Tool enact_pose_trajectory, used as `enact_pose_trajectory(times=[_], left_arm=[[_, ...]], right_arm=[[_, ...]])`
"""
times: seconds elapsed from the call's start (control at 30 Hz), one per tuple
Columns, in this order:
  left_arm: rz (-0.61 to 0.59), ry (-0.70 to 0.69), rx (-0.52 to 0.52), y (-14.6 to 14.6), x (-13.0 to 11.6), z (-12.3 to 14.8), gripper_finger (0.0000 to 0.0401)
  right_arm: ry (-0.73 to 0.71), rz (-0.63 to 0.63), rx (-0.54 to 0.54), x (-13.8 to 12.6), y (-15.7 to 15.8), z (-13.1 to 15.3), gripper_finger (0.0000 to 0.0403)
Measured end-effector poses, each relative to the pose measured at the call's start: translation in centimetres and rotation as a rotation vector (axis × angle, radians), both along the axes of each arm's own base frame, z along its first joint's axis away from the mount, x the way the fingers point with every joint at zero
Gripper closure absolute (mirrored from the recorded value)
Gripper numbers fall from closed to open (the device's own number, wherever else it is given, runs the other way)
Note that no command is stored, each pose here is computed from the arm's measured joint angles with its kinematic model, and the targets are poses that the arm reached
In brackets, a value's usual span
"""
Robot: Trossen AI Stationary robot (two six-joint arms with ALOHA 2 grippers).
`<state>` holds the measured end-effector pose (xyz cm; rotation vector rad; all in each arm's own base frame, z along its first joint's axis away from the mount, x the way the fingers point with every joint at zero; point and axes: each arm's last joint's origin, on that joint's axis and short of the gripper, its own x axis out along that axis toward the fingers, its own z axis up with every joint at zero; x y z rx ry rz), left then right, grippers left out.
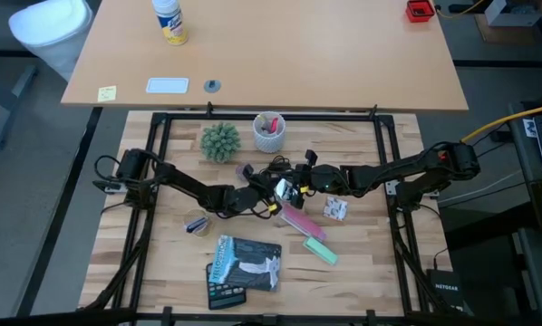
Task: Screw lightbulb
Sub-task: Insert the lightbulb into the lamp
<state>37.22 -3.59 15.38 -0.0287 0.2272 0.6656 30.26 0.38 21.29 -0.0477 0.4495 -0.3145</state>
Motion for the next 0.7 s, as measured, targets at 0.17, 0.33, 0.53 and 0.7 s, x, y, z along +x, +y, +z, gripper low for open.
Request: enact_pose_trajectory(times=[0.17,0.33,0.53,0.7], left_arm=[[-0.041,0.009,0.009,-1.3,-0.1,0.0,0.04],[-0.058,0.009,0.01,-1.9,-0.2,0.0,0.04],[-0.104,0.009,-0.004,-2.3,-0.2,0.0,0.04],[-0.112,0.008,-0.009,-2.3,-0.2,0.0,0.04]], right_arm=[[-0.007,0.0,0.001,0.0,0.0,0.0,0.0375],[-0.02,0.007,0.006,0.1,0.0,0.1,0.0375],[-0.053,0.008,0.008,0.2,0.0,0.4,0.0375],[-0.045,0.008,0.007,0.7,0.0,-0.3,0.0375]])
